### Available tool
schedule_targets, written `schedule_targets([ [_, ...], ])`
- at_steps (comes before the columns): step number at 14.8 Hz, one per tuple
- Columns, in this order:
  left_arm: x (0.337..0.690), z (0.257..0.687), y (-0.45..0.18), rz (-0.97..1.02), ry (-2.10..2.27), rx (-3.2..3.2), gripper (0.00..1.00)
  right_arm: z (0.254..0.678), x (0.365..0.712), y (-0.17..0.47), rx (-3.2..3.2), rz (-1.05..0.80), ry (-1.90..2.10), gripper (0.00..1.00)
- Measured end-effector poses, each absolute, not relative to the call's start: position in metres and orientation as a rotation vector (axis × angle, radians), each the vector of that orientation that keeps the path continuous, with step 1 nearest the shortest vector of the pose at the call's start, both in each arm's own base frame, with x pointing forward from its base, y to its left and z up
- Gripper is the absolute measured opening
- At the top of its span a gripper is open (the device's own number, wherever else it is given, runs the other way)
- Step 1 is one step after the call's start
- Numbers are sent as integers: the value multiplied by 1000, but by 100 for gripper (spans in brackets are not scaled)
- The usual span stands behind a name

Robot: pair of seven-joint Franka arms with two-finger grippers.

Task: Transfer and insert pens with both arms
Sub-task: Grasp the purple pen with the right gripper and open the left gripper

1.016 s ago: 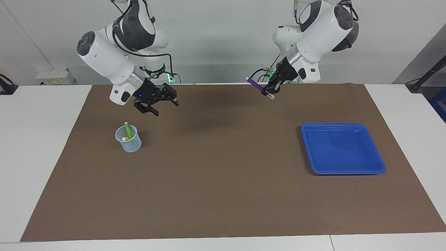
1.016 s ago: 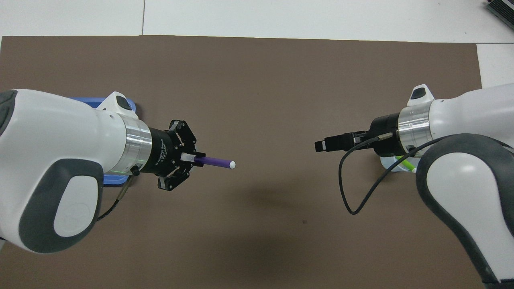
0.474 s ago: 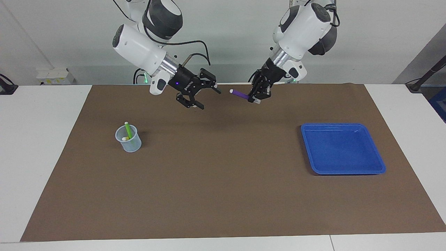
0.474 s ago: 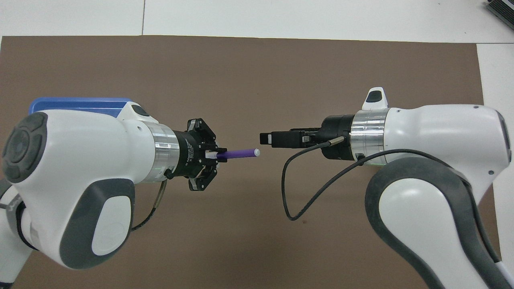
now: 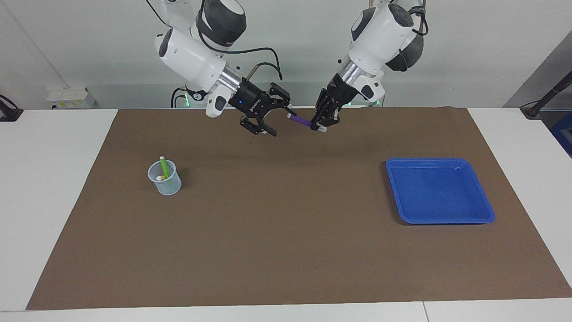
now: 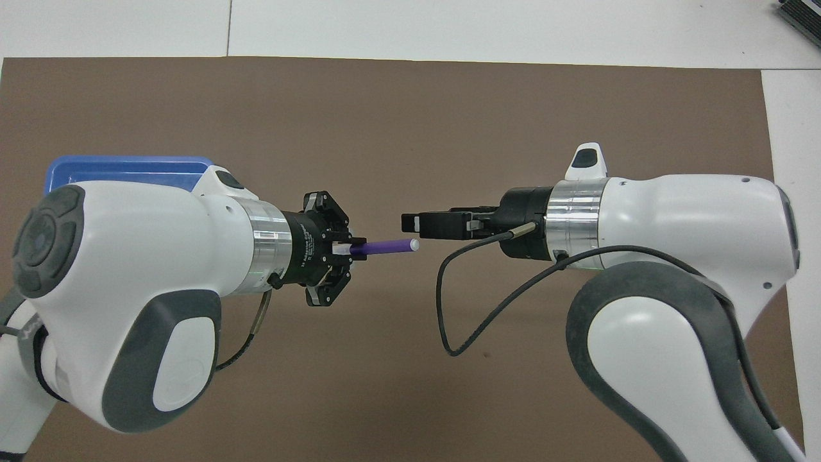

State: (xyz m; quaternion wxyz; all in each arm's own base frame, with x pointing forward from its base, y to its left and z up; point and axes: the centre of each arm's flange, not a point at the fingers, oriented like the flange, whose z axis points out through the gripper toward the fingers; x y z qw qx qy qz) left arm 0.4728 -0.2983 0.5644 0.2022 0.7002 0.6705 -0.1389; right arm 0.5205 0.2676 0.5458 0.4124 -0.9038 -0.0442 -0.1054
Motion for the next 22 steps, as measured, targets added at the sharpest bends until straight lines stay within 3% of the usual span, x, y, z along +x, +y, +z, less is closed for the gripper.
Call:
schedule_targets([
  [4,474,566,-299,-372,1862,1940,17,549,508,297,-2266,-289,-96,90],
  [8,474,564,-299,-373,1864,1941,17,544,507,298,-2271,-279,-92,72],
  [10,473,564,-300,-373,1862,1943,17,540,506,297,-2275,-273,-89,69],
  [11,473,564,-301,-374,1861,1944,17,539,506,297,-2276,-270,-88,61],
  [13,473,564,-301,-374,1860,1945,17,537,506,297,-2279,-266,-86,53],
  [16,472,563,-301,-374,1861,1946,17,536,505,297,-2280,-263,-86,22],
  [22,471,561,-302,-376,1861,1951,17,535,504,297,-2290,-256,-101,20],
])
